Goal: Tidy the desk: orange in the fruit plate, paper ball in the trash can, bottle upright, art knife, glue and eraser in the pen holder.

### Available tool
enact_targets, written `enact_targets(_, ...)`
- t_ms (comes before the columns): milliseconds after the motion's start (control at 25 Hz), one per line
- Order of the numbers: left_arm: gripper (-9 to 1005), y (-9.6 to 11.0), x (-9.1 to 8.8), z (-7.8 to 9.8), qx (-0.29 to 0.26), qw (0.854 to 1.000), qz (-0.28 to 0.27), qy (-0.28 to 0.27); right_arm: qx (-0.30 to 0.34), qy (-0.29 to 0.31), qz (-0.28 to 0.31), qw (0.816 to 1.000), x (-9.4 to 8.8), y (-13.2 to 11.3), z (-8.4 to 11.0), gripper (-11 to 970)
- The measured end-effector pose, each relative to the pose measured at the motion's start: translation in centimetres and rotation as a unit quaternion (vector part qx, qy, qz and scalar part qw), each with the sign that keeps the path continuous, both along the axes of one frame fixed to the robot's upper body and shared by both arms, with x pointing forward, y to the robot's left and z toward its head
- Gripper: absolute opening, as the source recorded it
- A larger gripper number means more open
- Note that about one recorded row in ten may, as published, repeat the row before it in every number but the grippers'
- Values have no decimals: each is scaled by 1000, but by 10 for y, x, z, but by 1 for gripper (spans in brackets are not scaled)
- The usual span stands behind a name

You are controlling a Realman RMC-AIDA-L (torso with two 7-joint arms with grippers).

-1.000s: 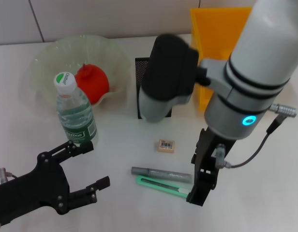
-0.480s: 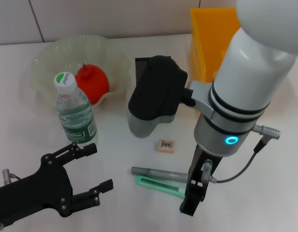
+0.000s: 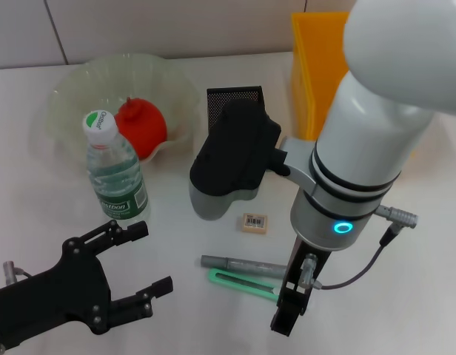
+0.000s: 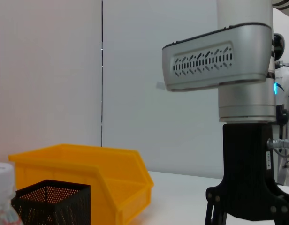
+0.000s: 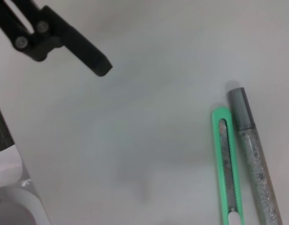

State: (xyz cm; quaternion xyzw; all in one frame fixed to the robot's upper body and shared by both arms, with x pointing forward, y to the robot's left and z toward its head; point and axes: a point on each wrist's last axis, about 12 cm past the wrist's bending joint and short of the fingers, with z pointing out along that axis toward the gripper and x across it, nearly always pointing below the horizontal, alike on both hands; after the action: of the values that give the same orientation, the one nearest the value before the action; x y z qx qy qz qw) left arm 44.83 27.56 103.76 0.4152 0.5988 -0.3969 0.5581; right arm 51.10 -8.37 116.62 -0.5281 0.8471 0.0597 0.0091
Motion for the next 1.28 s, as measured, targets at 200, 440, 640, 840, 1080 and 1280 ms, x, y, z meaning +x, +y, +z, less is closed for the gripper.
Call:
enact_targets(200, 810, 0, 0, 0, 0, 1000, -1, 0, 2, -6, 1, 1000, 1, 2, -4, 794)
enact_targets(440, 811, 1, -2, -1, 2, 1000, -2, 3, 3, -8, 0, 1000, 4, 3, -12, 790)
enact_targets(640, 811, 2, -4, -2, 2, 1000, -1, 5, 2, -10, 3, 1000, 4, 3, -16, 786)
enact_targets(840, 811, 2, -4, -2, 3, 1000, -2, 9, 0, -10, 7, 1000, 5, 3, -19, 782)
enact_targets(1080, 811, 3, -4, -2, 5, 1000, -4, 9, 3, -9, 7, 1000, 5, 4, -21, 777)
enact_targets(1280, 811, 3, -5, -3, 10, 1000, -10, 12, 5, -10, 6, 1000, 5, 4, -22, 773)
